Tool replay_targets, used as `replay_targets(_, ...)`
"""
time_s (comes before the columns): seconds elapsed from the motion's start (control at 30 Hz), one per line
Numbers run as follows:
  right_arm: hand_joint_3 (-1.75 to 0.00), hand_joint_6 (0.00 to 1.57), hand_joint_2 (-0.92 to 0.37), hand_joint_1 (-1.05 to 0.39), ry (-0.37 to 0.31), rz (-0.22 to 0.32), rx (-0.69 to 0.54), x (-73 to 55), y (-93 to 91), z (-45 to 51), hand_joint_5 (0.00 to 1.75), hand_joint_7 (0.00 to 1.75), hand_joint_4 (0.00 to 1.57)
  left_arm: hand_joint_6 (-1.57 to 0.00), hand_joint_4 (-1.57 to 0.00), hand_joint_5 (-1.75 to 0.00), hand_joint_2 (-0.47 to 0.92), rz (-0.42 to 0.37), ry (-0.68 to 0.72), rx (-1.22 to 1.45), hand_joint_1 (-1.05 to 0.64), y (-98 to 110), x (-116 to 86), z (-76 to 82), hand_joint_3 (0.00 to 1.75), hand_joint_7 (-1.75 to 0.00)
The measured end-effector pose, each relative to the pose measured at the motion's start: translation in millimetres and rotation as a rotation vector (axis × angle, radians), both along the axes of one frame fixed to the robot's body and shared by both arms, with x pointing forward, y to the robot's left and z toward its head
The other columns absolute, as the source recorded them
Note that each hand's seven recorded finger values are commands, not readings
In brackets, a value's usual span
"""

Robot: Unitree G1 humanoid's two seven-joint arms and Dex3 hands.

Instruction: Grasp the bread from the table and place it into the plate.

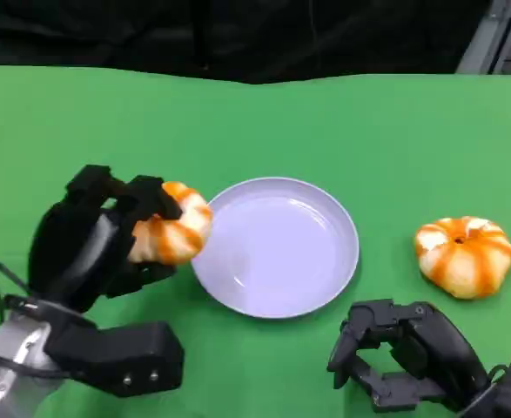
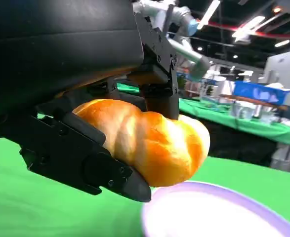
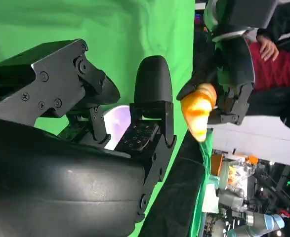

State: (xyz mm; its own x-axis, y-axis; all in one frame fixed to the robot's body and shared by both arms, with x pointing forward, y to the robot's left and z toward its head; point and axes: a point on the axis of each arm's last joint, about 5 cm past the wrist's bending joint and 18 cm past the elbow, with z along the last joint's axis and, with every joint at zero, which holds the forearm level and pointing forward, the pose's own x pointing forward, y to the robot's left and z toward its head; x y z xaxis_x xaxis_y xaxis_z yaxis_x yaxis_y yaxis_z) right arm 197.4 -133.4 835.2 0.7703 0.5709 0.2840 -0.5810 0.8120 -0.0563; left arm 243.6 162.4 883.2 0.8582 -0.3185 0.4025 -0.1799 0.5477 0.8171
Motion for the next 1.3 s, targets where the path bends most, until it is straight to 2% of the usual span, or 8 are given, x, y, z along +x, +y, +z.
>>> replay_targets(0.17,-1.04,0.92,-0.61,0.11,0.000,0.000,-0.001,0.0,0.1,0.0,1.34,1.02,0.90,-0.67,-0.51,-1.65,0.85,-0.055,-0.009,-0.011,-0.01,-13,4,2.4,0.00,-1.23)
replay_targets(0.3,-1.05,0.92,-0.60,0.11,0.000,0.001,-0.001,0.0,0.2,0.1,1.34,1.02,0.90,-0.60,-0.48,-1.67,0.87,-0.098,-0.014,-0.022,-0.01,-24,10,5.8,0.00,-1.33)
replay_targets(0.6,-1.04,0.93,-0.60,0.10,0.000,-0.003,-0.003,0.0,0.3,0.1,1.31,0.99,0.91,-0.60,-0.47,-1.66,0.88,-0.192,0.027,-0.004,-0.06,-46,25,10.6,0.00,-1.30)
replay_targets(0.67,-1.04,0.93,-0.61,0.10,-0.001,-0.005,-0.007,0.0,0.5,0.3,1.31,0.99,0.91,-0.59,-0.47,-1.66,0.88,-0.204,0.033,0.006,-0.07,-48,27,10.9,0.00,-1.31)
replay_targets(0.73,-1.03,0.93,-0.61,0.10,-0.003,-0.004,-0.010,0.1,0.7,0.5,1.31,0.98,0.91,-0.62,-0.47,-1.63,0.88,-0.212,0.044,0.012,-0.07,-50,28,9.6,0.00,-1.24)
replay_targets(0.97,-1.01,0.94,-0.61,0.11,-0.002,-0.005,-0.013,0.2,1.7,0.7,1.32,0.98,0.91,-0.58,-0.44,-1.66,0.88,-0.239,0.088,0.030,-0.06,-61,36,6.7,0.00,-1.29)
replay_targets(1.2,-1.01,0.95,-0.60,0.10,0.001,0.005,-0.013,-0.1,2.8,0.5,1.34,0.98,0.91,-0.65,-0.45,-1.59,0.85,-0.269,0.133,0.053,-0.07,-73,44,7.6,0.00,-1.12)
replay_targets(1.3,-1.02,0.95,-0.60,0.10,0.000,0.011,-0.014,-0.2,3.4,0.5,1.33,0.99,0.92,-0.66,-0.46,-1.60,0.85,-0.277,0.152,0.066,-0.08,-79,49,10.7,0.00,-1.13)
